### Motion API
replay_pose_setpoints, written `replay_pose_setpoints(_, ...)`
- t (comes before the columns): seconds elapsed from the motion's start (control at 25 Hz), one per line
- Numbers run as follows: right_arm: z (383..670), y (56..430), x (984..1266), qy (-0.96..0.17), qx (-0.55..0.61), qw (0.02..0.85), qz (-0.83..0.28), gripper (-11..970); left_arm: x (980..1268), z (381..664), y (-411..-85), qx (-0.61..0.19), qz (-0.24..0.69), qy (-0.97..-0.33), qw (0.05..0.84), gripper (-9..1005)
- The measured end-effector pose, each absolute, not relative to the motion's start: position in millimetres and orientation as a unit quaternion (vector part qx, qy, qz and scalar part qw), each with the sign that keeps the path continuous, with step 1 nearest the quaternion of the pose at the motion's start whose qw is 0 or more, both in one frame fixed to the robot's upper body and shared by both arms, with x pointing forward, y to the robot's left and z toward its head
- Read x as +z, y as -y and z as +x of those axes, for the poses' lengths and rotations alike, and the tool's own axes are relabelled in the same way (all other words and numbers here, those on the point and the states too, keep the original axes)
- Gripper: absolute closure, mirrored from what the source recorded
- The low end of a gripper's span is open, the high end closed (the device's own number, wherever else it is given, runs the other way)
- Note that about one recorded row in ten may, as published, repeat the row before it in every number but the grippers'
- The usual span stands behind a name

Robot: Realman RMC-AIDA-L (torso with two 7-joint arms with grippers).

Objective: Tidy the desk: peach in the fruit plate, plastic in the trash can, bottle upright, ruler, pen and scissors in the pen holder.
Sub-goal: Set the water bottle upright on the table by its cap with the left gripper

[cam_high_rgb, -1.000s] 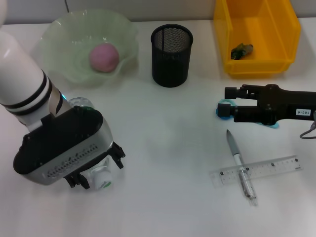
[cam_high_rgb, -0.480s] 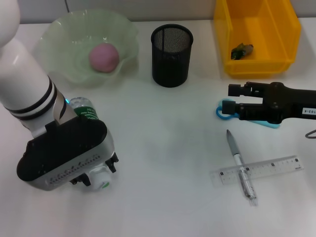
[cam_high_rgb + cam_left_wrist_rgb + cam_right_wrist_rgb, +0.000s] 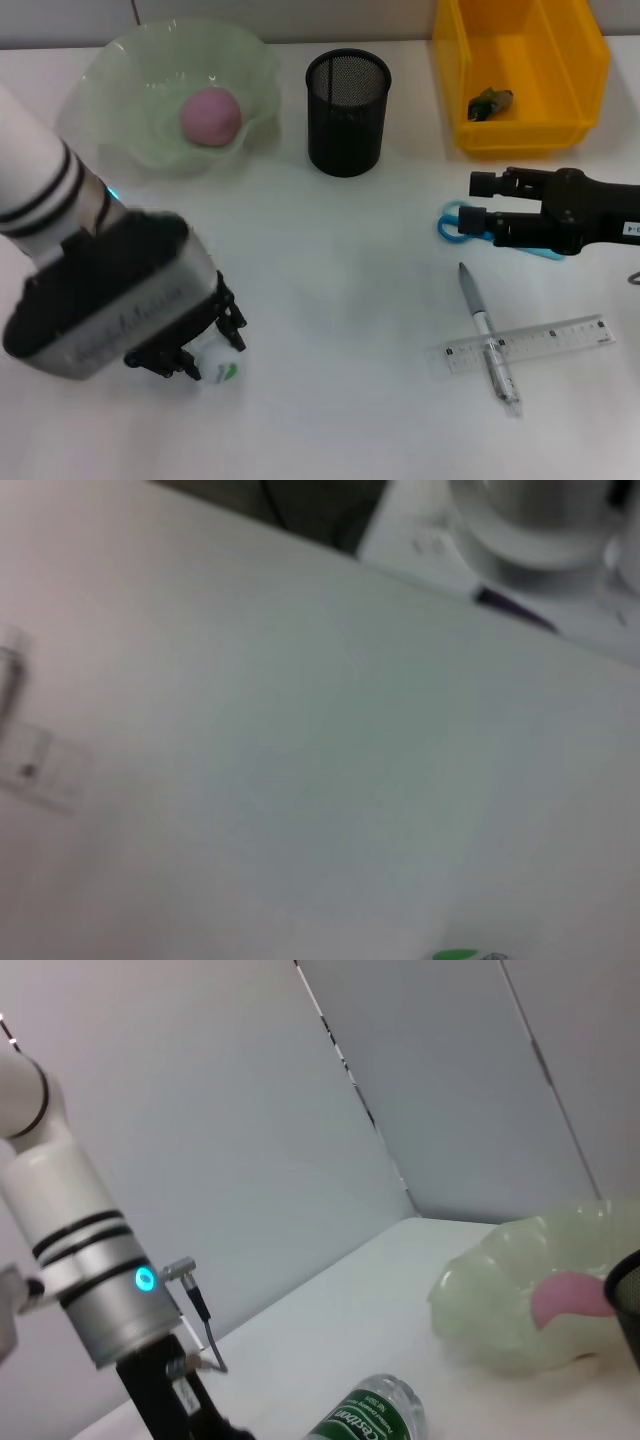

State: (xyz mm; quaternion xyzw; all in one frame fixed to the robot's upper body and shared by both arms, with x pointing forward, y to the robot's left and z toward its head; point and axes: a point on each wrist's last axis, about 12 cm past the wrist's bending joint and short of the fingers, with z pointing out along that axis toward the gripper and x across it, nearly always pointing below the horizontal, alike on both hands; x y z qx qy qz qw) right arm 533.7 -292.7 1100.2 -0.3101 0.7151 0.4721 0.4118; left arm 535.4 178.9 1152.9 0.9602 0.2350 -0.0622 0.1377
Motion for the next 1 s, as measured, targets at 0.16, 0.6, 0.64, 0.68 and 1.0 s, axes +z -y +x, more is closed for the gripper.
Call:
replay_pose_setpoints(0.16,530,293,1100,-0.709,0.479,0.41,-0.316,192,1178,543,-184,-0.115,0.927,-0.307,0.182,550)
replay_pose_setpoints(0.6,525,296,1105,-0.694,0.483,0.407,-0.346,192,1205,579,-212,-0.236,0.741,-0.541,0.321,550)
replay_pose_setpoints(0.64,523,296,1106,-0.688,0.486,0.407,-0.353,192,1204,584,-219,-0.26,0.694,-0.578,0.341,550)
replay_pose_setpoints(0.68,523,296,1106,-0.688,0.486,0.407,-0.353,192,1204,584,-219,-0.26,0.694,-0.578,0.341,549)
replay_pose_setpoints(1.0,513,302,1109,-0.673,0.491,0.412,-0.369,192,1193,593,-251,-0.341,0.533,-0.656,0.412,549)
